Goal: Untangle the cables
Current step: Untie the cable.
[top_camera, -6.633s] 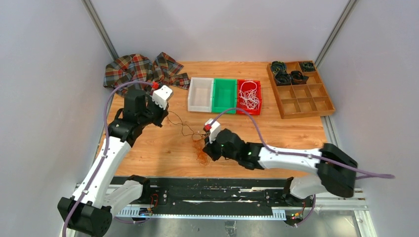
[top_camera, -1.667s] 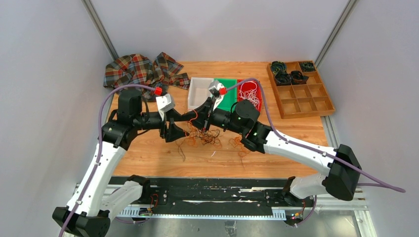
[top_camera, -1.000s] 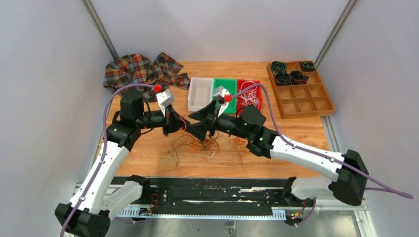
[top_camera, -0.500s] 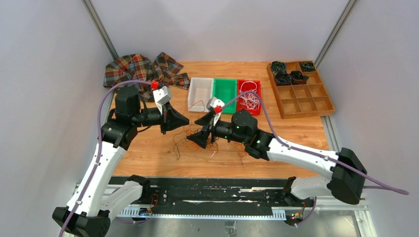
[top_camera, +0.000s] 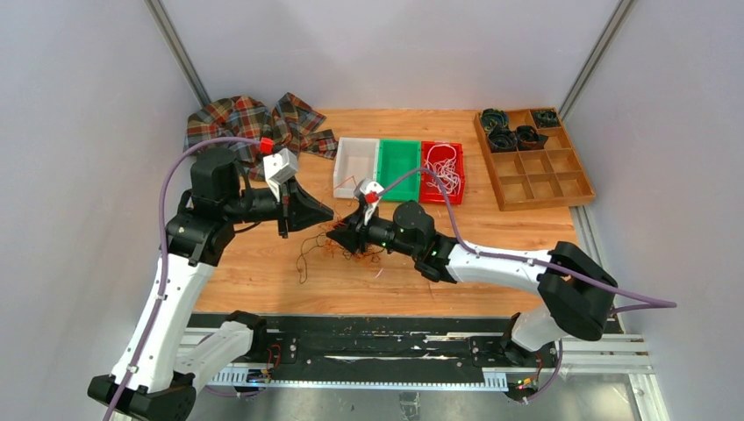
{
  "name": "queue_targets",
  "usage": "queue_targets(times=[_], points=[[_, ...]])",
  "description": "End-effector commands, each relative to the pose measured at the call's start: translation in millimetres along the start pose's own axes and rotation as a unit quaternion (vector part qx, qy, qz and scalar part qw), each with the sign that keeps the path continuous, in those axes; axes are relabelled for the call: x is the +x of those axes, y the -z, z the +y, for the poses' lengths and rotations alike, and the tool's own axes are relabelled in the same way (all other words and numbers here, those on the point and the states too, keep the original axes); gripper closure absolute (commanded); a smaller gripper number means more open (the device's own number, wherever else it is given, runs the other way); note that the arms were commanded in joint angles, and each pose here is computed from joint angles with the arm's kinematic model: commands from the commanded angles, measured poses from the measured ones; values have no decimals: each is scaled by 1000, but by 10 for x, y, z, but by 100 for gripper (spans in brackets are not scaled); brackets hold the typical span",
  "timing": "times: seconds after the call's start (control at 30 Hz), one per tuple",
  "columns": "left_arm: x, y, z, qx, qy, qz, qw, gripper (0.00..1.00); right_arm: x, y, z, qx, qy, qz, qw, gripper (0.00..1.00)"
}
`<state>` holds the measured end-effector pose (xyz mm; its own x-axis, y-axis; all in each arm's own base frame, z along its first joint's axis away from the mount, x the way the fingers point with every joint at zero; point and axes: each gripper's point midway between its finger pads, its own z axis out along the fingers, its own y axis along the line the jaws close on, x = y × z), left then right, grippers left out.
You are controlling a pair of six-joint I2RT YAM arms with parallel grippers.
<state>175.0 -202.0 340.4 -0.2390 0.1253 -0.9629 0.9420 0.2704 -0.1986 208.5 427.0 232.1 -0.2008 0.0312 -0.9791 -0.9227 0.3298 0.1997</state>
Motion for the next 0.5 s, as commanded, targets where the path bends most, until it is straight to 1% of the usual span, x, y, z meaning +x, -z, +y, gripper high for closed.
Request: queue_targets(times=[0.0,0.27,0.47], points=[[-179,101,-206,19,-21,-8,1000,99,400,116,-277,61,-10,9,998,70],[-338,168,-226,2,-32,-20,999,99,1008,325,-583,119,-30,56,991,71],[-583,259,-57,-66,-48,-34,996,99,1415,617,-661,148,-46,87,984,71]])
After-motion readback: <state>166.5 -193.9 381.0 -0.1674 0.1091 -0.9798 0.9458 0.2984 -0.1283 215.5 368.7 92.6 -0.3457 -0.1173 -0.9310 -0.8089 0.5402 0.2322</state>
